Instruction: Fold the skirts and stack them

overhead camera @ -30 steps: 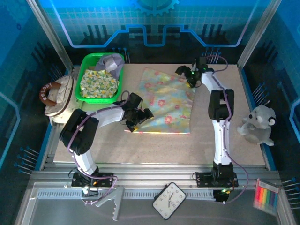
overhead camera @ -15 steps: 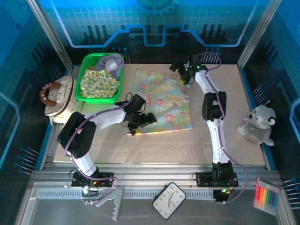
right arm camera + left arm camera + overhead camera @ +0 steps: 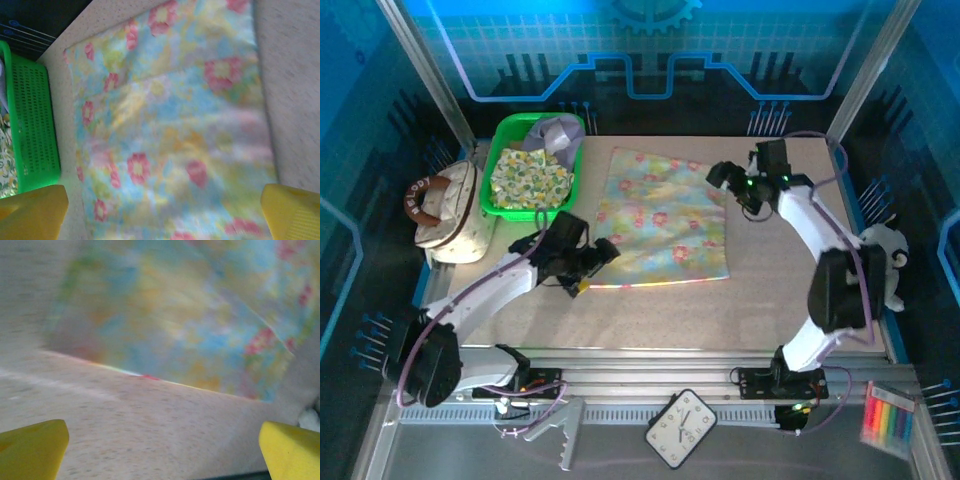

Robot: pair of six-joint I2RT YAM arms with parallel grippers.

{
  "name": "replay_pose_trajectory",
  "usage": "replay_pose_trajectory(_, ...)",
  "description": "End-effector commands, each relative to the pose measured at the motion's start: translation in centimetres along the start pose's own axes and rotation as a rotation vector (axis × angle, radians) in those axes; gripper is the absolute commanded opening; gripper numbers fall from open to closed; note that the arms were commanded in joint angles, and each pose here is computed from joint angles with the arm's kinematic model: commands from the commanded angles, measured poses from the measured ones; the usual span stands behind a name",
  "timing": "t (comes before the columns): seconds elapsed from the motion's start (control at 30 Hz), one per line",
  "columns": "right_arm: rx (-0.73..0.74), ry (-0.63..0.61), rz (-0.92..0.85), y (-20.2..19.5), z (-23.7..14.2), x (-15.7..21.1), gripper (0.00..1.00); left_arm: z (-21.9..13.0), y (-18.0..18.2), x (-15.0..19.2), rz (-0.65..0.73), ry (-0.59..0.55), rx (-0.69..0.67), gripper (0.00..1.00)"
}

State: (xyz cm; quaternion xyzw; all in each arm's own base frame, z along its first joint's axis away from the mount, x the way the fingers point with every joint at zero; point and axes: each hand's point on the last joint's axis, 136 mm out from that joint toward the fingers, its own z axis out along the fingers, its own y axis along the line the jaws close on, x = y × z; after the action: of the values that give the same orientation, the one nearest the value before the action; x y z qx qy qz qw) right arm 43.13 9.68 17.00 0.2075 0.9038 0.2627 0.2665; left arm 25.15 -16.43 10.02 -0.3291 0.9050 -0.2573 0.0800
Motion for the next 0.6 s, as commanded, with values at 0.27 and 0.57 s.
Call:
replay_pose_trajectory(0.27,0.118,0.056,0.194,-8.3,-4.9,11.2,0.88,1.7,3.7,-1.2,-0.292,-0.041,-0.007,0.69)
replay_pose_trajectory(0.57,0.119,0.038,0.224,-8.9,-5.3,12.2,0.93,3.4,6.4,-1.8,-0.44,-0.101,-0.097,0.59)
